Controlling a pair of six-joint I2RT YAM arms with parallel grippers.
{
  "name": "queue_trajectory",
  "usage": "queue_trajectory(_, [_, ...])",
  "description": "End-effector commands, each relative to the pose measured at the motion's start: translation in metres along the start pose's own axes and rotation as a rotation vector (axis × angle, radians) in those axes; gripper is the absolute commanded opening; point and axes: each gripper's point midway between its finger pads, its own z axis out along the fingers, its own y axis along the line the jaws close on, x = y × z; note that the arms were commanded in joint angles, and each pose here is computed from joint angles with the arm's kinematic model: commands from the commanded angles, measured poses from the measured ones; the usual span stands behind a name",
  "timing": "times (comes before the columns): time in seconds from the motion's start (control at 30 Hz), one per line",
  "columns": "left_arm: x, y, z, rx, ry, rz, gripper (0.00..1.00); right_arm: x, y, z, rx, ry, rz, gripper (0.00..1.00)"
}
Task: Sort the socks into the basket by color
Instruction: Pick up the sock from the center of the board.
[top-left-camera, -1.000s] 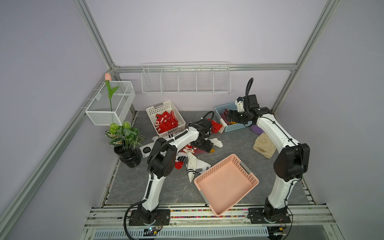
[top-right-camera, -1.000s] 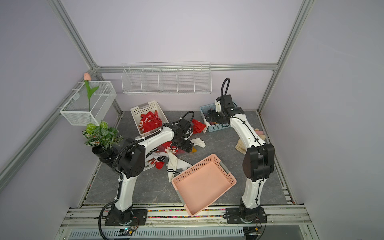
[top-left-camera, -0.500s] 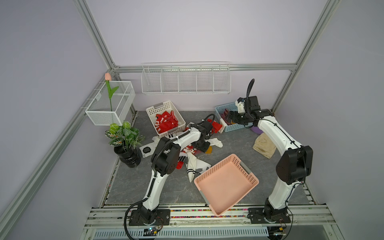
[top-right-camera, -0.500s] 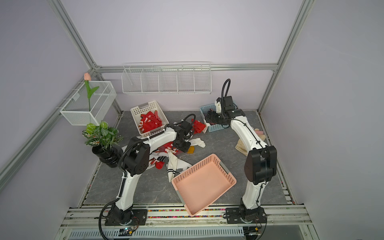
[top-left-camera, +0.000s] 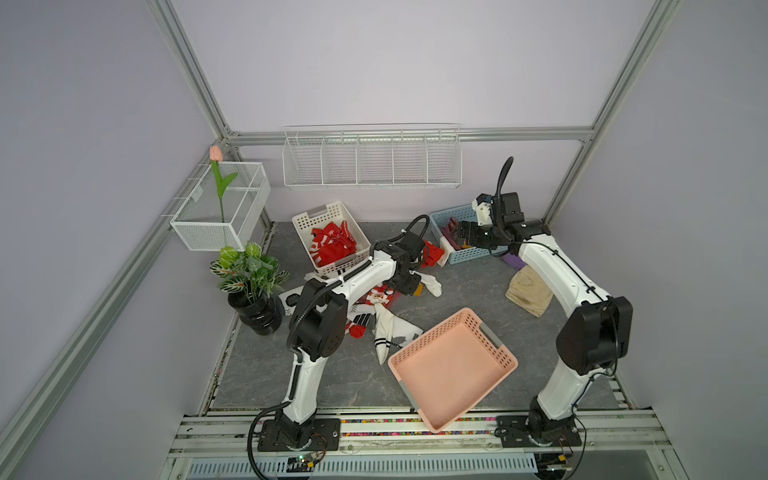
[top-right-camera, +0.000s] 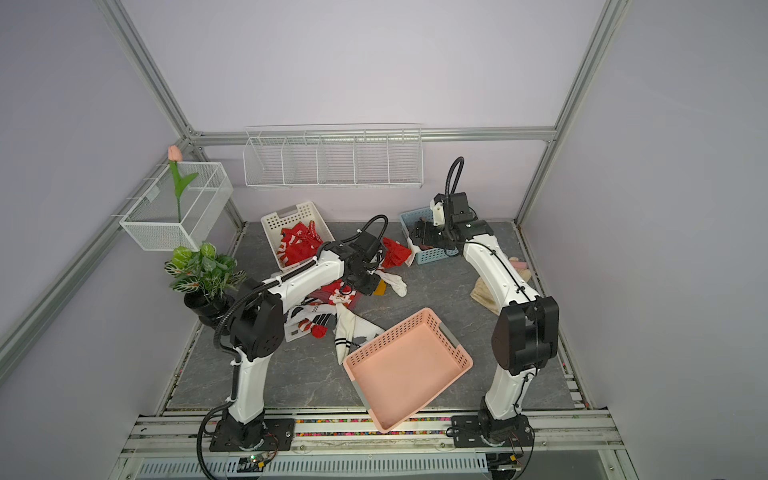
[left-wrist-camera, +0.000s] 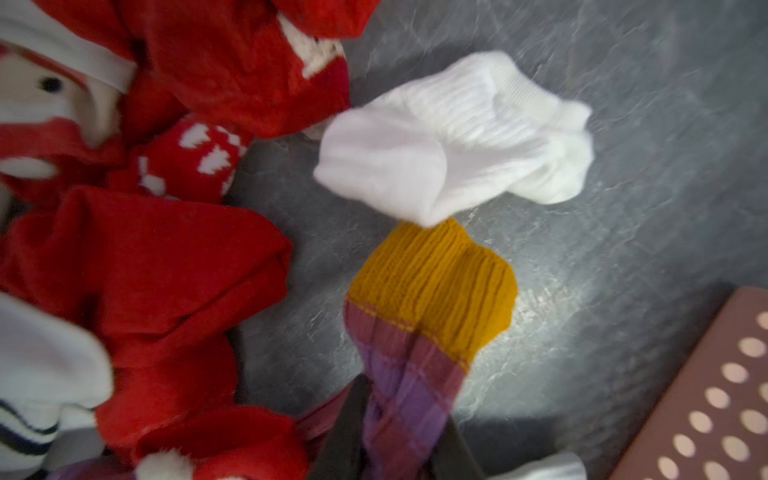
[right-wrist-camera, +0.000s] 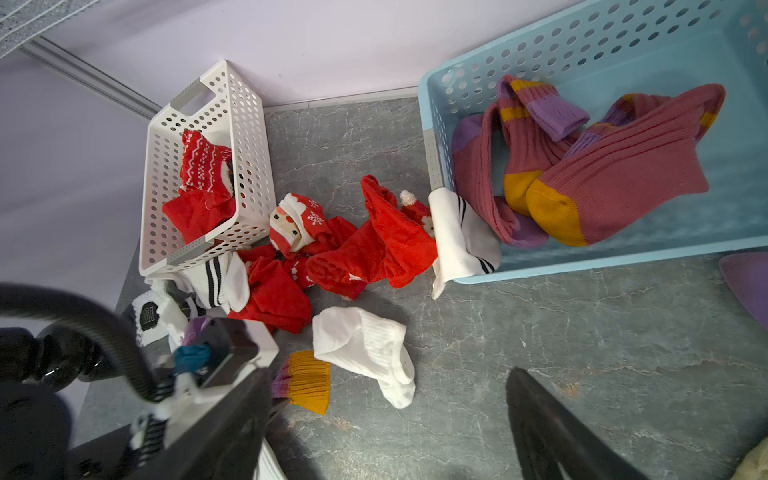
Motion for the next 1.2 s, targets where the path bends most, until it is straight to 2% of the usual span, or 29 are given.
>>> queue_trajectory(0.0, [-0.019, -0.006, -0.043, 0.022, -0.084, -0.01, 0.0, -0.006, 0.018, -0.021, -0.053, -0.046, -0.015, 0.89])
queue_trajectory(0.27, [-0.042, 0.0, -0.114, 0.042, -0.243, -0.125, 0.0, 0.0, 0.037, -0.032, -0.152, -0.071, -0.027, 0.89])
queue_trajectory(0.37, [-0.05, 0.005, -0.14, 0.046, -0.319, -0.184, 0.0, 0.009, 0.051, -0.035, -0.243, -0.057, -0.038, 0.9])
queue_trajectory(0.7, [-0.078, 0.014, -0.216, 0.236, -0.577, -0.372, 0.0, 0.055, 0.105, -0.04, -0.504, -0.015, -0.134, 0.93])
queue_trajectory(0.97, [-0.094, 0.007, -0.254, 0.393, -0.69, -0.452, 0.0, 0.076, 0.16, -0.047, -0.67, -0.062, -0.268, 0.9])
queue_trajectory(1.17, [-0.103, -0.004, -0.27, 0.492, -0.727, -0.465, 0.0, 0.073, 0.188, -0.05, -0.692, -0.153, -0.349, 0.89])
